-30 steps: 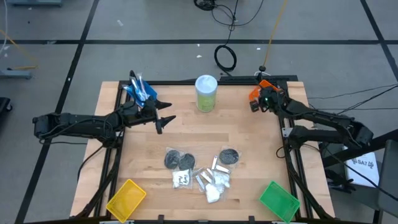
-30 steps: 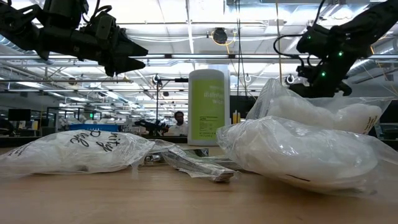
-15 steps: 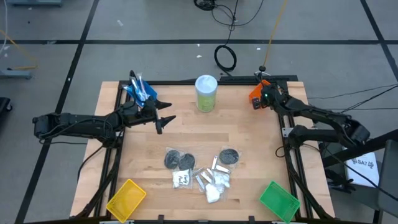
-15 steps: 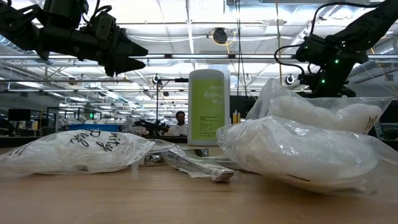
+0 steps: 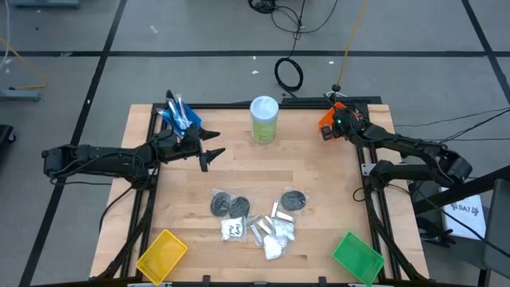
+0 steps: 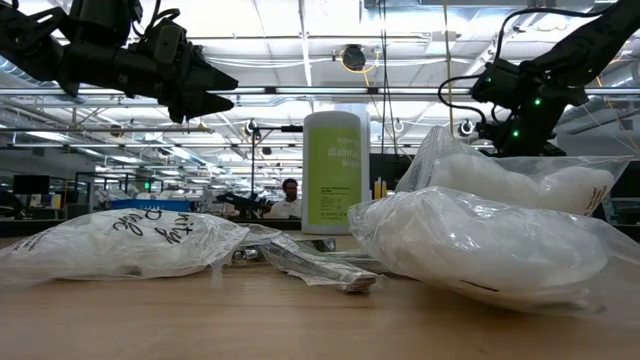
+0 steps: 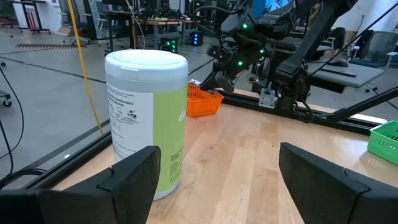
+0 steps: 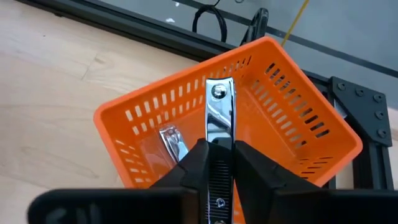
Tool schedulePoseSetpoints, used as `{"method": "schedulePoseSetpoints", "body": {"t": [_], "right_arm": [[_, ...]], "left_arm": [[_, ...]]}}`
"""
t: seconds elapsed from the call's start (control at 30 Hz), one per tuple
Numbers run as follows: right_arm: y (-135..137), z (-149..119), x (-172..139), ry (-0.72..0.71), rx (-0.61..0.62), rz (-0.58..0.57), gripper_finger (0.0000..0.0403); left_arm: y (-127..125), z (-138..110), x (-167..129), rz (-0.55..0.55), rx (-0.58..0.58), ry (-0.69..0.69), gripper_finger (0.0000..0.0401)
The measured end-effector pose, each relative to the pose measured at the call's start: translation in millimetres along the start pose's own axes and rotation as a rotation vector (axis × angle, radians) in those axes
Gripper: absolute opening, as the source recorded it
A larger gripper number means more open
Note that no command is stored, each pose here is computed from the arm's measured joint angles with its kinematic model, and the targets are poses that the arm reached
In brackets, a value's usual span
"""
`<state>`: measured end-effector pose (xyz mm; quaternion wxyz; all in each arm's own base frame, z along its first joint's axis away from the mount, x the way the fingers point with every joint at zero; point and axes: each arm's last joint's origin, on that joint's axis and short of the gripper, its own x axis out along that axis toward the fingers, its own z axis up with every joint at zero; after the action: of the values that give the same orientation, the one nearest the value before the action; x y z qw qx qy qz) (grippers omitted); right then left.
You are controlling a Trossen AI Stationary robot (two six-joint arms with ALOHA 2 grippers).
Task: Pick & Place Travel size toiletries
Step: Put the nail cutter into the orange bin
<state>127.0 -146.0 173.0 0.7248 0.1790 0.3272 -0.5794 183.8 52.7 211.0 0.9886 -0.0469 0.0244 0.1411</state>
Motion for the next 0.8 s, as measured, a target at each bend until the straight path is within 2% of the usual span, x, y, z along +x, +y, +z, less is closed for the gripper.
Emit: {"method": "schedulePoseSetpoints", "body": {"t": [0.3, 0.57, 0.7, 0.8], "right_arm": [[0.0, 0.1, 0.0, -0.001, 0.001, 0.000, 0.0103], [2.3, 2.1, -1.3, -0.024, -0.036, 0.022, 0.0122], [12.2, 9.7, -9.9, -0.107, -0.083, 0.186, 0.0122], [23.3, 16.6, -22.4, -0.197, -0.121, 0.378, 0.0123]], "left_arm": [[0.0, 0.0, 0.0, 0.000, 0.000, 0.000, 0.0321], [0.0, 0.0, 0.0, 0.000, 0.000, 0.000, 0.0321], [0.0, 0.0, 0.0, 0.000, 0.000, 0.000, 0.0321], [-0.1, -0.1, 0.0, 0.000, 0.000, 0.000, 0.0321]]}}
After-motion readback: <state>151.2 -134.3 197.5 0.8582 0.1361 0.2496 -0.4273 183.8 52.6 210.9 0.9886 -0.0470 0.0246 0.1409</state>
